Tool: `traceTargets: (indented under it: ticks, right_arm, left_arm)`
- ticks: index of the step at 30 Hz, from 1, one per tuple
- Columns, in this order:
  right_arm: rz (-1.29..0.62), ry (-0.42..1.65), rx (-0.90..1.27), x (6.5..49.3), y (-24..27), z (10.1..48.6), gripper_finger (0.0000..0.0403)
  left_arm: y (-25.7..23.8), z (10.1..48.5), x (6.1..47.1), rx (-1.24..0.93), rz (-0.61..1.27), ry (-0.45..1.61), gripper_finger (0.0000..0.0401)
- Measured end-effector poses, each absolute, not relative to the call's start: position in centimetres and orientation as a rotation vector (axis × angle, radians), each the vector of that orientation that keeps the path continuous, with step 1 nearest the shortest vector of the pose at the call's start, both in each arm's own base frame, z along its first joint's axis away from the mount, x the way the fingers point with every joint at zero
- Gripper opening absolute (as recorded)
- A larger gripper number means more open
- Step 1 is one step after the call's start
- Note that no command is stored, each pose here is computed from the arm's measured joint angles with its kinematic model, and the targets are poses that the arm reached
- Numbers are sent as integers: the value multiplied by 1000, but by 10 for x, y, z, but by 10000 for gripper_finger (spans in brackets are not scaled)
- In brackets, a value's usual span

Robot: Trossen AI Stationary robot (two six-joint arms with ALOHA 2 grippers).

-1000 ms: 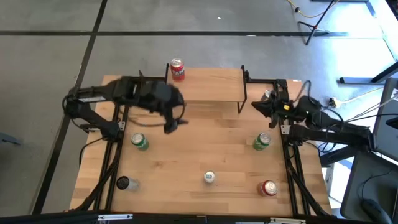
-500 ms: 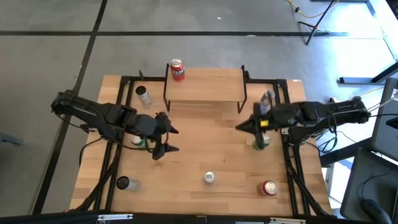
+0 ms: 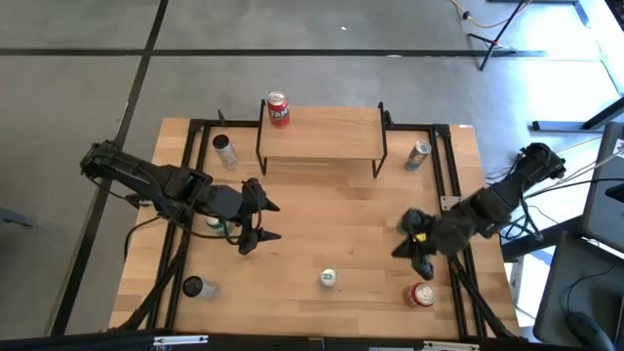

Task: Place canned beverage on shelf
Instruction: Put the red soda can on the shelf aligned with the other red soda can

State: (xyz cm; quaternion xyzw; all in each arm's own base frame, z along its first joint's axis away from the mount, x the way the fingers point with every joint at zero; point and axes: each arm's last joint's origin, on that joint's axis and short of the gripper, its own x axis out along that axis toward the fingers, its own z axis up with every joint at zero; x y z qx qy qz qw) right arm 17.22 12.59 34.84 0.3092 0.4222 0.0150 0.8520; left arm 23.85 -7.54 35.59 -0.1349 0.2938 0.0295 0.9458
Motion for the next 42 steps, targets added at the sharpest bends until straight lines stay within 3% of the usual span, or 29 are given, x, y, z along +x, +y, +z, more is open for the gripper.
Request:
traceTargets:
  ticks: [12,15,24,28,34,42]
  right_arm:
    - [-149,1154,982,142,148,337,24]
    - [-192,1192,1021,140,151,335,66]
    - [-317,1386,964,144,176,308,264]
    - [-340,1463,921,150,191,293,327]
    - [-397,1520,863,157,207,273,368]
    - [-432,1598,781,165,219,250,366]
  left_arm:
    - [-73,356,239,-243,129,576,347]
    - [-73,356,239,-242,129,576,347]
    - [-73,356,239,-243,129,576,347]
    - [-73,356,239,-242,130,577,347]
    - [-73,356,239,-243,130,577,347]
    - [-73,356,239,-246,131,576,347]
